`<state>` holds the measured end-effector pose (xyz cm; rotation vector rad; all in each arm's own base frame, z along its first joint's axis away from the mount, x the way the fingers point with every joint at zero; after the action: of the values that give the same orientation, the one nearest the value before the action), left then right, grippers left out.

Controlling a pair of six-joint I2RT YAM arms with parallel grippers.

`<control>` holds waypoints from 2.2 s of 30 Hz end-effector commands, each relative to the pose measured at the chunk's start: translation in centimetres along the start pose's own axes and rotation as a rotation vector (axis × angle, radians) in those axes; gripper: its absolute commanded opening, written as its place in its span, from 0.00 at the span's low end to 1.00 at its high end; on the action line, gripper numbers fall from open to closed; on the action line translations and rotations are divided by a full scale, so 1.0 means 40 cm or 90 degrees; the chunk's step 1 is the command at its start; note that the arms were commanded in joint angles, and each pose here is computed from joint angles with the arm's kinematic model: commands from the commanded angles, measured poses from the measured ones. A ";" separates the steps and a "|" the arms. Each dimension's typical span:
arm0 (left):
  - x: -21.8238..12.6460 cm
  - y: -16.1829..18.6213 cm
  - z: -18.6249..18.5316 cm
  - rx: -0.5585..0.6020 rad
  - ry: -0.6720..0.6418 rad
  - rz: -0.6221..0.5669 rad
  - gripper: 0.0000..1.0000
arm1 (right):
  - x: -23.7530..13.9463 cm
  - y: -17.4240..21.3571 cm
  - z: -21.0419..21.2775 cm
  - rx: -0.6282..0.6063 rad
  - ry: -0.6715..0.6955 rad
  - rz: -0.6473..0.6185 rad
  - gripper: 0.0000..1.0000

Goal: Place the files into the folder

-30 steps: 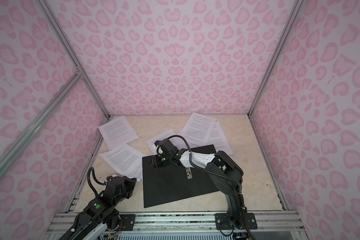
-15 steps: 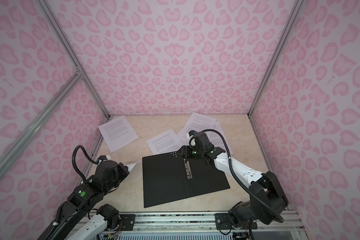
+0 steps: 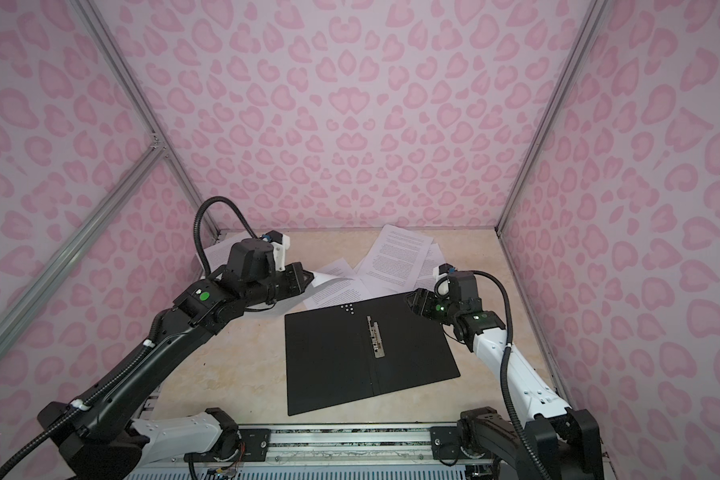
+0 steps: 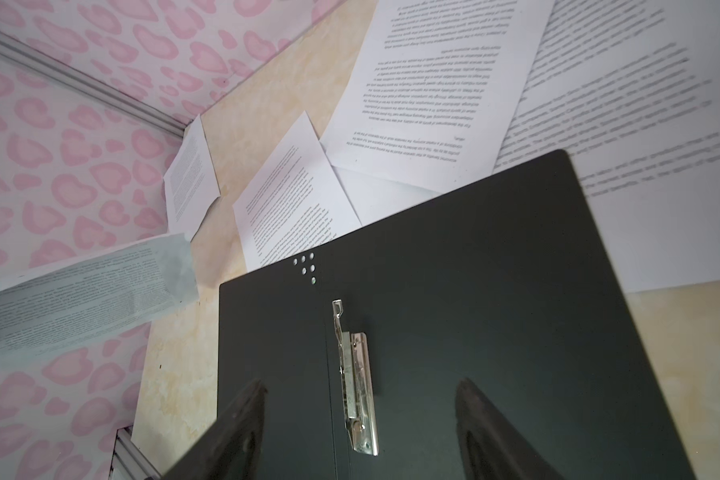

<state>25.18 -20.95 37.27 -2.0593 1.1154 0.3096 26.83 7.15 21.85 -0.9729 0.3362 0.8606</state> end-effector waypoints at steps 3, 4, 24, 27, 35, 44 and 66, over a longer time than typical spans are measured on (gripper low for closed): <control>0.041 0.003 -0.185 0.044 0.180 0.063 0.04 | -0.034 -0.010 -0.044 0.046 -0.004 -0.003 0.75; 0.051 0.016 -0.199 0.049 0.188 0.075 0.04 | -0.041 -0.013 -0.051 0.051 0.000 -0.009 0.75; 0.252 0.562 0.333 -0.138 -0.051 0.337 0.04 | 0.004 0.117 -0.143 0.097 0.017 0.014 0.84; 0.275 0.582 0.360 -0.135 -0.080 0.349 0.04 | 0.045 0.157 -0.142 0.088 0.004 0.053 0.84; 0.291 0.600 0.396 -0.116 -0.121 0.354 0.03 | 0.095 0.220 -0.136 0.064 -0.008 0.129 0.85; 0.292 0.604 0.409 -0.103 -0.140 0.355 0.03 | 0.176 0.269 -0.095 0.058 -0.084 0.205 0.83; 0.309 0.618 0.427 -0.084 -0.163 0.369 0.03 | 0.176 0.195 -0.015 0.034 -0.206 0.182 0.65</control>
<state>15.47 -25.52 7.76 -1.7595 1.6023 0.8493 25.51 12.11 12.42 -0.7428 0.2327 1.2314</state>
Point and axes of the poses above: each gripper's point midway between its finger pads, its own x axis out along the fingers, its own z axis along the line the jaws close on, y = z × x, the point moved 8 cm from there along -x, back along the fingers, and after that the axes turned 7 degrees about -x, right-handed, at the moved point
